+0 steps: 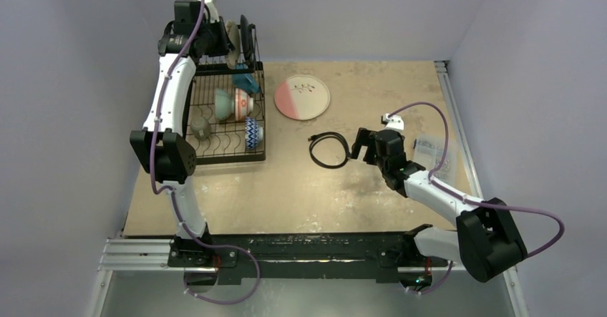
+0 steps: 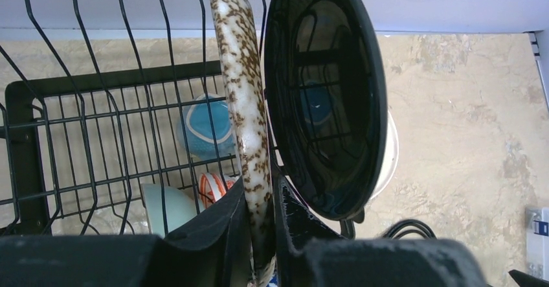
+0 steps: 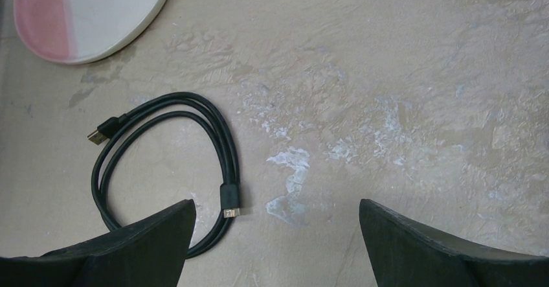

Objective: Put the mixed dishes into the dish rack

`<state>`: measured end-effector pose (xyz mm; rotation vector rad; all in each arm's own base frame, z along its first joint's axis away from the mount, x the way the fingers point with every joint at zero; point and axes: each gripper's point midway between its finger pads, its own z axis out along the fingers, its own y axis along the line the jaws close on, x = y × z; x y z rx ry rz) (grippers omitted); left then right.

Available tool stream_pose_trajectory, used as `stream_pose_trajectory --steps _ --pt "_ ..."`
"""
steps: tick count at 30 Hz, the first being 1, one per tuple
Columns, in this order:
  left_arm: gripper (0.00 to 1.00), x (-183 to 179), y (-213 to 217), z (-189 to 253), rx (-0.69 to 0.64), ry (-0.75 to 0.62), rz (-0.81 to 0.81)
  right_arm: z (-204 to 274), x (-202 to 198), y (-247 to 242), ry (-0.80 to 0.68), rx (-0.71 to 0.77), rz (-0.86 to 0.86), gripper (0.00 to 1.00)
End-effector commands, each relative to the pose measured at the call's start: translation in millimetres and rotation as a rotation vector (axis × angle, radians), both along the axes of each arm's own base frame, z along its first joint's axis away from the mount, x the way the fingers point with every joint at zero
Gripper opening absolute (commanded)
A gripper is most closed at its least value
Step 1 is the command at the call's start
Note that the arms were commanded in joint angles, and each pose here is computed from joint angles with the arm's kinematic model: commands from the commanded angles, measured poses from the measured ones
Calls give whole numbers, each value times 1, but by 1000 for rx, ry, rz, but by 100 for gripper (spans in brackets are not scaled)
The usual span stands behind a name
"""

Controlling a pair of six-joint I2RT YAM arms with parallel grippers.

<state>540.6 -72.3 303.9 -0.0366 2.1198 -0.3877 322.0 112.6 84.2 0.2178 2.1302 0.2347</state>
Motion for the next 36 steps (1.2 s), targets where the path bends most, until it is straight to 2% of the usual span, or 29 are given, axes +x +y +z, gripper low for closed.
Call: stream_pose_trajectory --steps 1,7,14,21,27,31,36 --pt "18 16 -1 11 -12 -65 -15 15 10 0 -34 -7 -16 99" --pt "35 15 0 14 -10 -70 -15 14 10 0 -31 -9 -15 99" --pt "48 8 5 23 14 -92 2 12 11 0 -23 -14 -17 99" --pt "59 -8 8 51 -7 -131 26 11 12 0 -19 -18 -20 99" --pt "66 -50 27 88 -74 -211 131 11 11 -1 -20 -17 -23 99" --pt "68 -88 36 99 -82 -258 181 12 11 -1 -25 -15 -24 99" --pt "68 -140 24 104 -154 -334 133 12 11 -2 -27 -16 -26 99"
